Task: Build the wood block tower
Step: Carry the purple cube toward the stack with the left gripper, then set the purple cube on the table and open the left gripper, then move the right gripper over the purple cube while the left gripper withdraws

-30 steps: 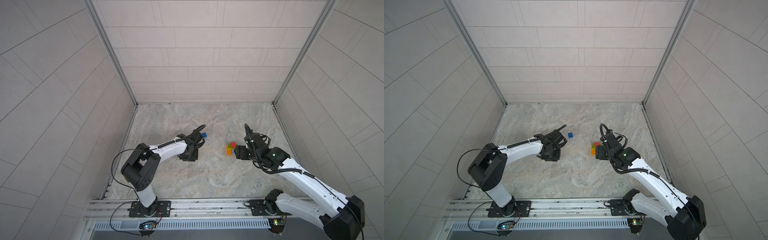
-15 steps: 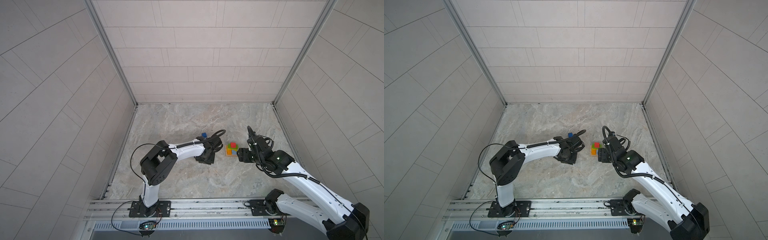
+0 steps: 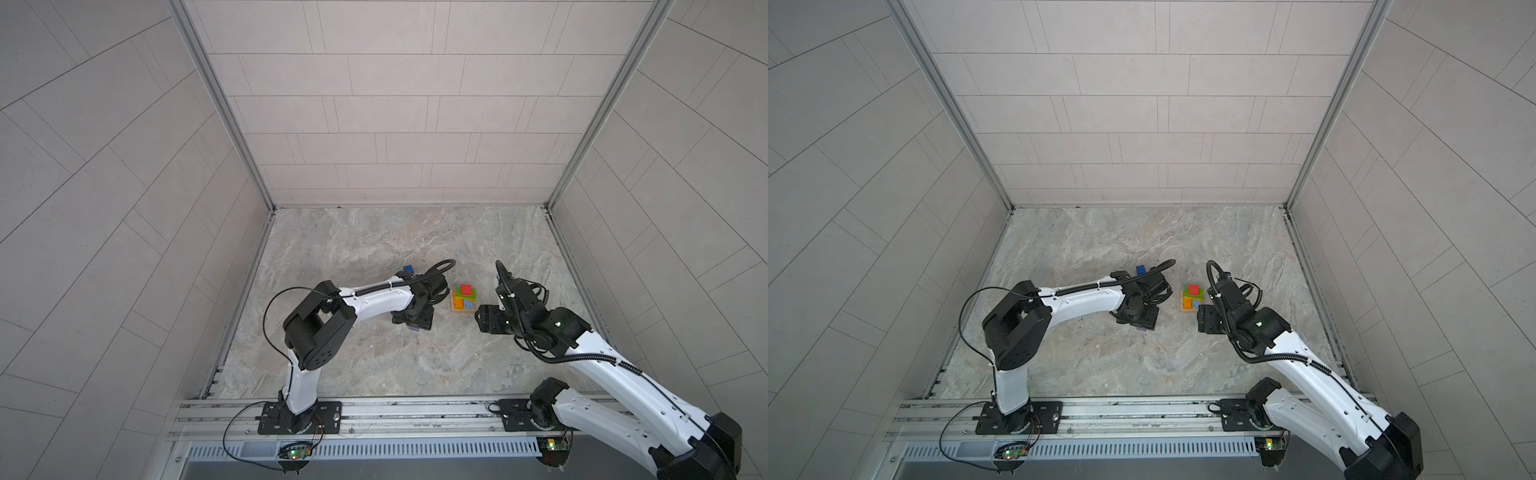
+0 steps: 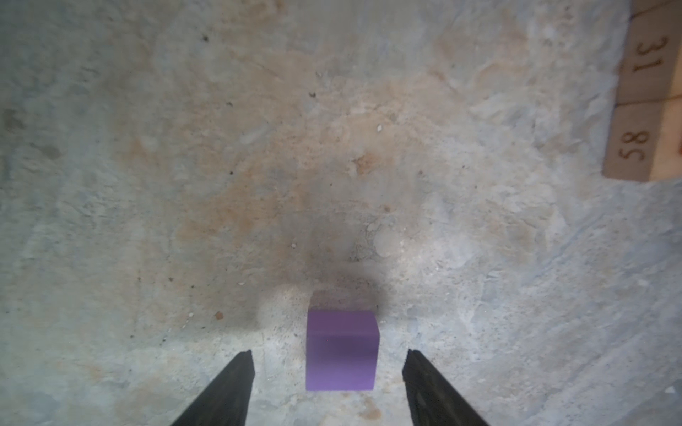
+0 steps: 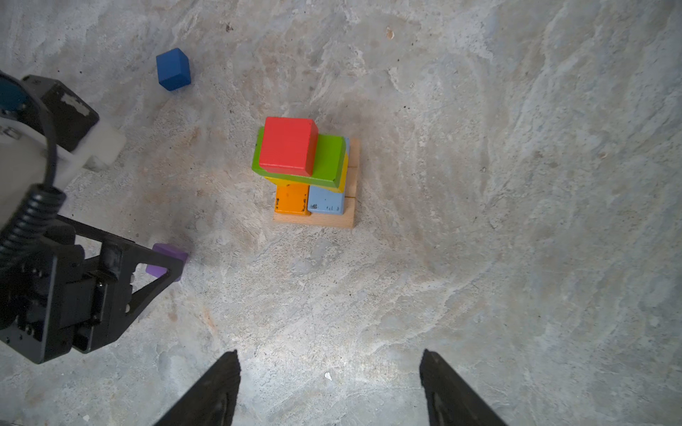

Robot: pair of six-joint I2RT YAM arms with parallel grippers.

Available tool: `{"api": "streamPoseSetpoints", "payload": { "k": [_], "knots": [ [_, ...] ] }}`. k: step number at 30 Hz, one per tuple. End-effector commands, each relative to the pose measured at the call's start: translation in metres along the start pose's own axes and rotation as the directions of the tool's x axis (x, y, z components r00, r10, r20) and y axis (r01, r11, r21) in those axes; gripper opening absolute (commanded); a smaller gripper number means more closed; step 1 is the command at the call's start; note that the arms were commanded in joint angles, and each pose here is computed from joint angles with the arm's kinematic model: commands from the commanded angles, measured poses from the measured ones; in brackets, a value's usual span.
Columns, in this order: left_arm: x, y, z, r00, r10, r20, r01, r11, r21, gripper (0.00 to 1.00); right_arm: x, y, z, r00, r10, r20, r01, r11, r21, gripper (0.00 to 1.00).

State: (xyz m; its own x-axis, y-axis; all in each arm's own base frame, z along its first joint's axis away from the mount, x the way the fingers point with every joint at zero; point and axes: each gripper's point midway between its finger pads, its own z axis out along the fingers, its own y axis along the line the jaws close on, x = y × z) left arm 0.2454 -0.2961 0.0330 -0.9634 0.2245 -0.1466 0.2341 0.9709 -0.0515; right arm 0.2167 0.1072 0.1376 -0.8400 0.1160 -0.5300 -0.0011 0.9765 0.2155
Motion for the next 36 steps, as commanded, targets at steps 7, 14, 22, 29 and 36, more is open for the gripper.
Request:
{"api": "streamPoseSetpoints", "payload": {
  "k": [7, 14, 22, 29, 36],
  "knots": [
    [-0.016, 0.029, -0.059, 0.996, 0.039, 0.080, -0.038, 0.999, -0.017, 0.87, 0.001, 0.026, 0.006, 0.999, 0.027, 0.023, -0.026, 0.999, -0.033, 0.78],
    [-0.026, 0.063, -0.086, 0.991, 0.044, 0.125, -0.043, 0.999, -0.013, 0.97, 0.000, 0.053, 0.017, 1.000, -0.012, 0.028, 0.013, 0.999, -0.032, 0.78],
    [-0.029, 0.112, -0.118, 0.986, -0.011, 0.168, 0.010, 1.000, 0.009, 1.00, 0.005, 0.085, 0.033, 0.998, -0.060, 0.014, 0.060, 0.998, -0.032, 0.78],
    [-0.021, 0.146, -0.133, 0.980, -0.064, 0.188, 0.053, 0.997, 0.058, 1.00, 0.013, 0.116, 0.047, 0.992, -0.115, -0.060, 0.115, 0.993, -0.007, 0.80],
    [-0.016, 0.169, -0.132, 0.949, -0.198, 0.246, 0.164, 0.975, 0.153, 1.00, 0.021, 0.149, 0.069, 0.988, -0.125, -0.093, 0.126, 0.992, 0.001, 0.77]
  ]
}}
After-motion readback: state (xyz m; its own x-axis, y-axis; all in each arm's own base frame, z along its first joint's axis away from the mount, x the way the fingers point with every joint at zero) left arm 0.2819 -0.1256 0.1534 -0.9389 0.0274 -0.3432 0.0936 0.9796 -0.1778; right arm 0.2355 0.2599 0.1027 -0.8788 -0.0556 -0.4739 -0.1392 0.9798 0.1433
